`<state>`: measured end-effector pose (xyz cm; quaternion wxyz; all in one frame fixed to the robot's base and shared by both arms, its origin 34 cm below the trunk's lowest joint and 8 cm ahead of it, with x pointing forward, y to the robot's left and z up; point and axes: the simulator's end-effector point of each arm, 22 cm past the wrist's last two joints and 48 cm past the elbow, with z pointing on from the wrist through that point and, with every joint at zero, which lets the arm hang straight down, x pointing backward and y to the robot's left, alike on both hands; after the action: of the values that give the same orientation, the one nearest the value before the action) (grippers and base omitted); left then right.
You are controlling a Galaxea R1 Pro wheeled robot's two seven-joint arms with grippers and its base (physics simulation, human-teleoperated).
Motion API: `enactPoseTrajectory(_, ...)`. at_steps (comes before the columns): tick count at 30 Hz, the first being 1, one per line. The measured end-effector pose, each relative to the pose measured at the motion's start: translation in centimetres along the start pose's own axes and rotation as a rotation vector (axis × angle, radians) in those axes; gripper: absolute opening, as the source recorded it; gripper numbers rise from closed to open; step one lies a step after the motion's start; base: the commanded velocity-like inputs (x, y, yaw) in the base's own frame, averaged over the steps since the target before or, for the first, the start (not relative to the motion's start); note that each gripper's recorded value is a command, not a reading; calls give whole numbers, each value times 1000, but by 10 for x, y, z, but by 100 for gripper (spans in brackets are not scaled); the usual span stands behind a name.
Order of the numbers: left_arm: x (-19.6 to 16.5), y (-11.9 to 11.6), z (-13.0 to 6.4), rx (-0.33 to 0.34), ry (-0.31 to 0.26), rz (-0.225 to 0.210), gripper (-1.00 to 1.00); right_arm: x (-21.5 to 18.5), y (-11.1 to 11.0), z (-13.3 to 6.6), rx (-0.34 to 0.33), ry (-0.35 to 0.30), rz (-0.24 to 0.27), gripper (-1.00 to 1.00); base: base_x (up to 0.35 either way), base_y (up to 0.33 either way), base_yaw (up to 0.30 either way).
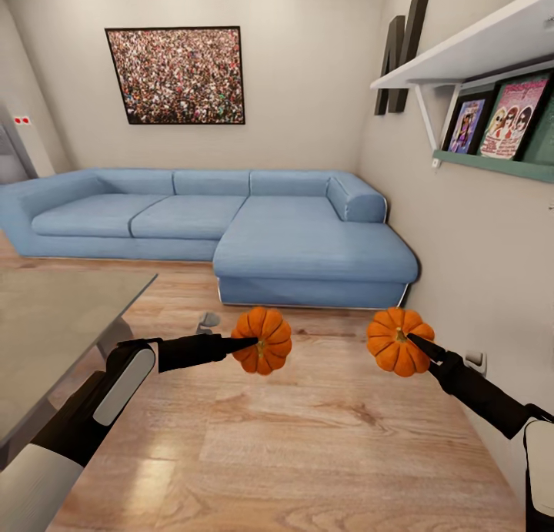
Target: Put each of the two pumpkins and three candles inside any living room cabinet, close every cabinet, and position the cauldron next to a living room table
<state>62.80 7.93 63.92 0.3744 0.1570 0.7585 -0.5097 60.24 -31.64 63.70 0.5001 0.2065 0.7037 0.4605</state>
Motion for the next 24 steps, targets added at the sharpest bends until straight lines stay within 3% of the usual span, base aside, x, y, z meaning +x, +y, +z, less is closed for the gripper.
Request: enactPoseTrajectory(24,-32,-43,-16,11,-37,78,-100,-22,47,-14,-64,-42,-37,-100,0,0,0)
